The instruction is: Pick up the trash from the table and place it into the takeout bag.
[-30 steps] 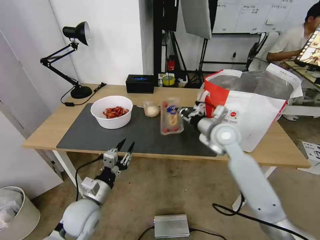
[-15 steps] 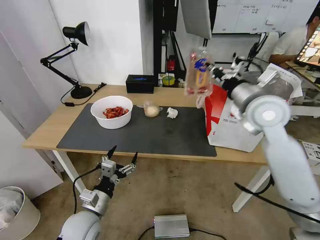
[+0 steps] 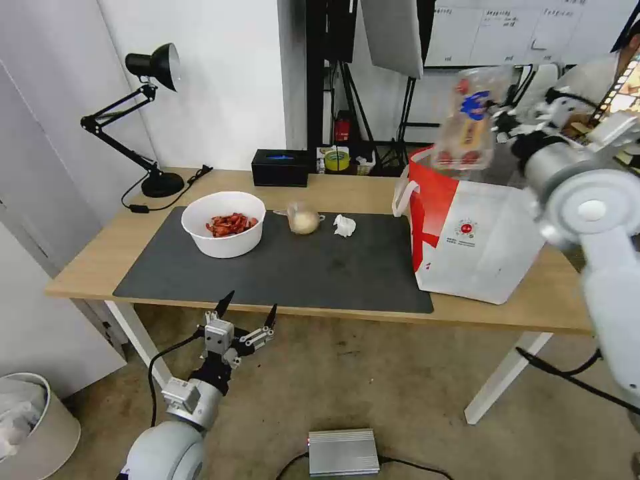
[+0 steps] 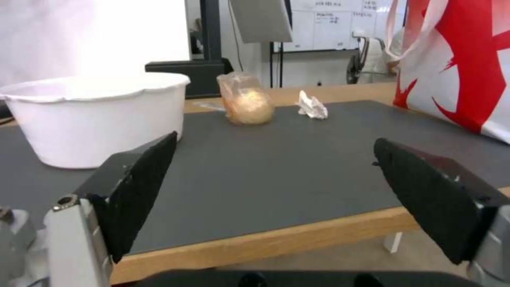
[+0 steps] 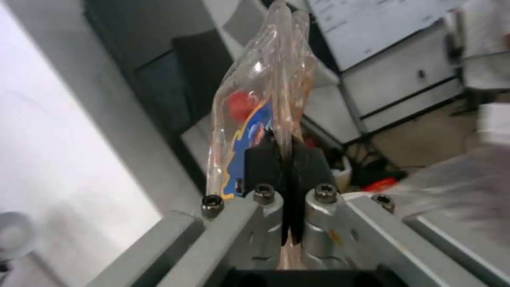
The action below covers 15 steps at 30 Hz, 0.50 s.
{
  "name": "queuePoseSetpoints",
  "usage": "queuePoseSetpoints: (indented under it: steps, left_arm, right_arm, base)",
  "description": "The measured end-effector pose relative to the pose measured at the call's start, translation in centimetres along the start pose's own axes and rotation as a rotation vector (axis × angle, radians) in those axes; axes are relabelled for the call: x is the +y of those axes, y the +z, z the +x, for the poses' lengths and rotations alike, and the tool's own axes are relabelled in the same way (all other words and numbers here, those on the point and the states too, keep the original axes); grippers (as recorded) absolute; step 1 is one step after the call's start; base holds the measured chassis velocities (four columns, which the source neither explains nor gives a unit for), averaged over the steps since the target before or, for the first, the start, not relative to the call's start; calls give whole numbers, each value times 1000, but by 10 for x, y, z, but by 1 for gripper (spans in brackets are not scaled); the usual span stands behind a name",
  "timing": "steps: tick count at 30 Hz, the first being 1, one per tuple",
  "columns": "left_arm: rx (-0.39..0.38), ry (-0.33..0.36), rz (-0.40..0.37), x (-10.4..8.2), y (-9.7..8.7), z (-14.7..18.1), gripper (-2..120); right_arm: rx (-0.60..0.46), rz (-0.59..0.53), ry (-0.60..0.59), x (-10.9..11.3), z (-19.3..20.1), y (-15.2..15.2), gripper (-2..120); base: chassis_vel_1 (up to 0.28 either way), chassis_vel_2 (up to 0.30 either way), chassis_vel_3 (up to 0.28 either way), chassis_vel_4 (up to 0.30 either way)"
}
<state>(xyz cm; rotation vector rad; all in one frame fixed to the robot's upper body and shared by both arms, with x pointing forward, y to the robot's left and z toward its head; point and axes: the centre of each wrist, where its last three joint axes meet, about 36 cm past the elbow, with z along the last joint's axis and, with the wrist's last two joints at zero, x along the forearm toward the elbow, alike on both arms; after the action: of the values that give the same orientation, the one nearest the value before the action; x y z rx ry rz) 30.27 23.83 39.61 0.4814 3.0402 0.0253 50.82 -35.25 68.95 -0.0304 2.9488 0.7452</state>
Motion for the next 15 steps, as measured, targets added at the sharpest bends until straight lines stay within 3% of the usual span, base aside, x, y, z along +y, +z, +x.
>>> queuePoseSetpoints:
  steps: [5, 8, 15]
  left_arm:
    - [3, 4, 7, -3, 2, 0, 100]
    - [2, 7, 14, -5, 3, -1, 100]
    - [3, 12, 19, -7, 1, 0, 100]
  right_arm:
    - [7, 36, 53, -18, 2, 3, 0]
    - [27, 112, 109, -31, 7, 14, 0]
    - [44, 185, 146, -40, 13, 31, 0]
  base:
    - [0, 0, 0, 0]
    - [0, 0, 0, 0]
    - [0, 0, 0, 0]
